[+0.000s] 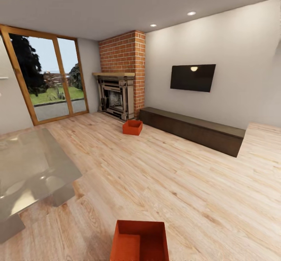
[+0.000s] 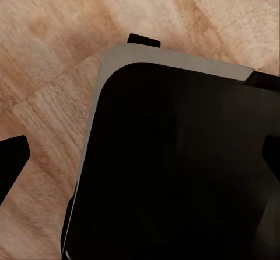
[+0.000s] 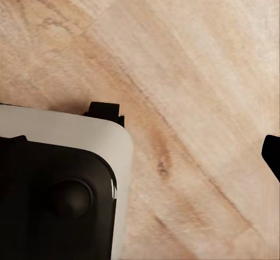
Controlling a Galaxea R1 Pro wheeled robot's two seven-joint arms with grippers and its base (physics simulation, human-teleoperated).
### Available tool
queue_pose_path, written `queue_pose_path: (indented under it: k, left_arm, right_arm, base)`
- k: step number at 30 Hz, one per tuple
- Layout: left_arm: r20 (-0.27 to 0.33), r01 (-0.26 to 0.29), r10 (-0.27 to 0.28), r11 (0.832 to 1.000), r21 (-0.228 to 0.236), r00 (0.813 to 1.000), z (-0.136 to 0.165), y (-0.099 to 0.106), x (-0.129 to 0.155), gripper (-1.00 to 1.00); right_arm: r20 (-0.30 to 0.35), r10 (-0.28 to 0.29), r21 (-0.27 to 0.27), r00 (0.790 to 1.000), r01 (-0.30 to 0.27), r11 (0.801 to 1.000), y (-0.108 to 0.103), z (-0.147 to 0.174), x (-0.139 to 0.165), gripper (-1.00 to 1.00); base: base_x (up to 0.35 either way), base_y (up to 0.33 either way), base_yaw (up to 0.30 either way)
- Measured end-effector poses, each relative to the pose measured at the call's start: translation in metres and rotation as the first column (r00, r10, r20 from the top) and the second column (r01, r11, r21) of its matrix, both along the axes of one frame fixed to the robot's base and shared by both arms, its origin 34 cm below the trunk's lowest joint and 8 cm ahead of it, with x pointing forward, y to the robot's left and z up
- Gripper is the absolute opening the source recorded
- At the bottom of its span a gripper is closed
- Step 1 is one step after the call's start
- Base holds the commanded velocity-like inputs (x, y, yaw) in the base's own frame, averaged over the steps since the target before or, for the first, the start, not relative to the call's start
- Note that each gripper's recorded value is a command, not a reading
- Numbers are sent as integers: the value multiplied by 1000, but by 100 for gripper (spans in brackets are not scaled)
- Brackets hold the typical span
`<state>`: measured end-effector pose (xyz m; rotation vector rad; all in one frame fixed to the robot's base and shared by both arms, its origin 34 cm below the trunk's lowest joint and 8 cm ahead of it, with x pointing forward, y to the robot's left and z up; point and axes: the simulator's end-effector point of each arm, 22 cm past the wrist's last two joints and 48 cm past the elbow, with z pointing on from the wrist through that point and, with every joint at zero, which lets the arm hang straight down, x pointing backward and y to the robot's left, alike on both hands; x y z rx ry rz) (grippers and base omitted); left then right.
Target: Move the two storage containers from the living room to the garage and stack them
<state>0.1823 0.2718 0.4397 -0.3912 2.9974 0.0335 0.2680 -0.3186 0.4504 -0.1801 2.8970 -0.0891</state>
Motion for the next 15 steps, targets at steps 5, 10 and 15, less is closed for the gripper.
queue_pose_path:
  k: [5,10,15]
  left_arm:
    - [0,-7,7,1000,-1,1000,0,0,0,100]
    - [0,-8,8,1000,-1,1000,0,0,0,100]
    - [0,-8,8,1000,-1,1000,0,0,0,100]
  right_arm:
    - [-1,-2,1,1000,2,1000,1,0,0,100]
    - [-1,-3,2,1000,3,1000,1,0,0,100]
    - [-1,0,1,1000,0,1000,1,0,0,100]
  base:
    - [-16,0,-43]
    - [-1,0,-140]
    - [0,0,-14]
